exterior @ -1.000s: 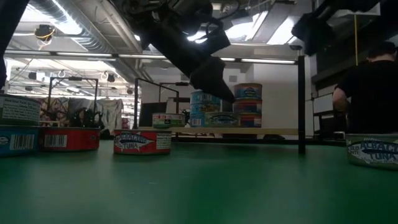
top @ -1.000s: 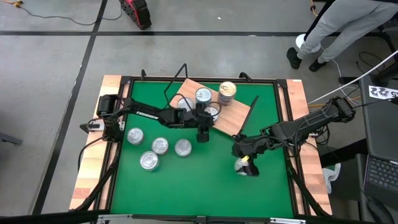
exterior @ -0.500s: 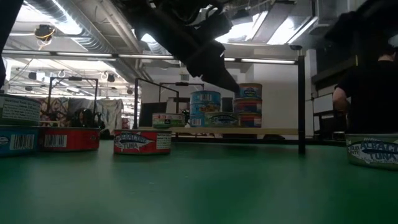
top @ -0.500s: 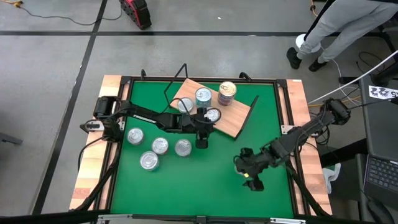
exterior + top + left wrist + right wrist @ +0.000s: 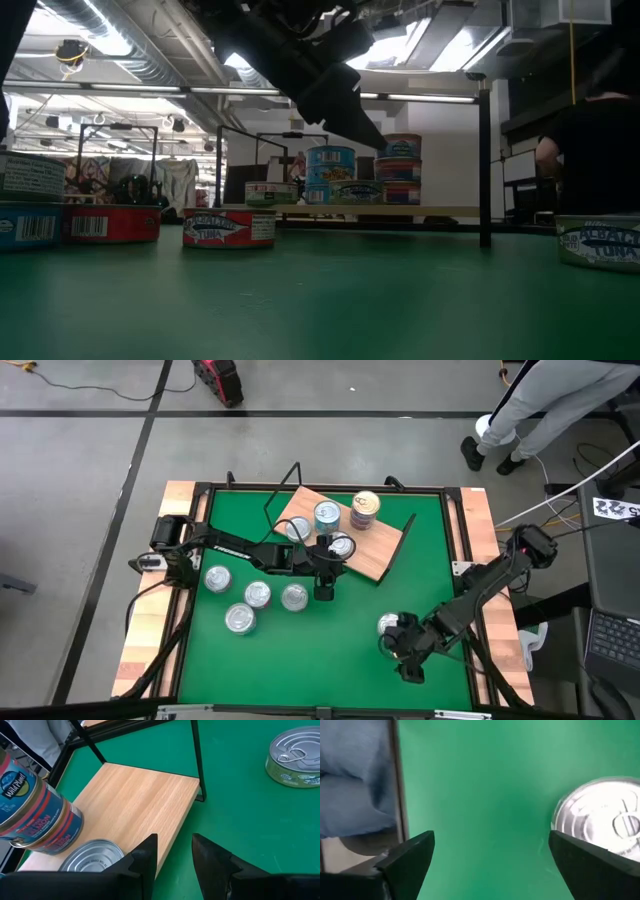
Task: Stack canned seafood by type on shelf
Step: Stack the green tuna can on top of the green tuna can on the shelf
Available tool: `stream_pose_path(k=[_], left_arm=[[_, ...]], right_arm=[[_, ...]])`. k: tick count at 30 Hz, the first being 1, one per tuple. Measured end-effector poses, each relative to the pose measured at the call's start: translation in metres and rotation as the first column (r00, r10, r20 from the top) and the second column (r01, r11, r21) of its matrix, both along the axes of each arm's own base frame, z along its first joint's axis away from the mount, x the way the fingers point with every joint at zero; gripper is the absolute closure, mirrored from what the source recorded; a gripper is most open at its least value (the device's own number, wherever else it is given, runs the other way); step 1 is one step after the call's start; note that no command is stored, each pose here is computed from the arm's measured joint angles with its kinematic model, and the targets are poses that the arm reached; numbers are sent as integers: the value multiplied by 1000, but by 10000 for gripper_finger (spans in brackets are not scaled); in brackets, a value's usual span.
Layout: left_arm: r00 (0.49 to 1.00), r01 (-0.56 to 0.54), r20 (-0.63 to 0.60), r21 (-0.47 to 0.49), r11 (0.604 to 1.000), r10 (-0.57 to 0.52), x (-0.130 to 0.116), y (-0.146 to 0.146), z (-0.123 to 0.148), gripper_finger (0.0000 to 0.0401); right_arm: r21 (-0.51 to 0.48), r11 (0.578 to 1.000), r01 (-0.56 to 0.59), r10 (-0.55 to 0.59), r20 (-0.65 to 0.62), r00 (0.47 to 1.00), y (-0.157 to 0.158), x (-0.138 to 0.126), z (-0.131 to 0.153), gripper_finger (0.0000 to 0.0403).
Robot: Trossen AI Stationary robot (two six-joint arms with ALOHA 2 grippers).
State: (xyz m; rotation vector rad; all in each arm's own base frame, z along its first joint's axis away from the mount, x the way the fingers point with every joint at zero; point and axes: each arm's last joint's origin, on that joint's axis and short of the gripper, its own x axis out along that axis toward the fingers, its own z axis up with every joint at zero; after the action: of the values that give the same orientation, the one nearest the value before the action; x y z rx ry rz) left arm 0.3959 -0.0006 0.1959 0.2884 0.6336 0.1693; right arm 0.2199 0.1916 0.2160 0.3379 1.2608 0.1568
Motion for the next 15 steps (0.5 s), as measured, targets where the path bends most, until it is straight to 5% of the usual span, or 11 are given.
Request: stream_pose_path(k=[7, 15], left_arm=[[1000, -2, 1, -2, 1000, 2, 0, 0, 0, 286], [1000, -26, 11, -38, 999, 27, 0, 0, 0, 286]], right_arm=[[-106, 994, 6, -12, -63, 998, 5, -2, -20, 21], [-253, 965, -66, 51, -65, 997, 1, -1, -31, 110]])
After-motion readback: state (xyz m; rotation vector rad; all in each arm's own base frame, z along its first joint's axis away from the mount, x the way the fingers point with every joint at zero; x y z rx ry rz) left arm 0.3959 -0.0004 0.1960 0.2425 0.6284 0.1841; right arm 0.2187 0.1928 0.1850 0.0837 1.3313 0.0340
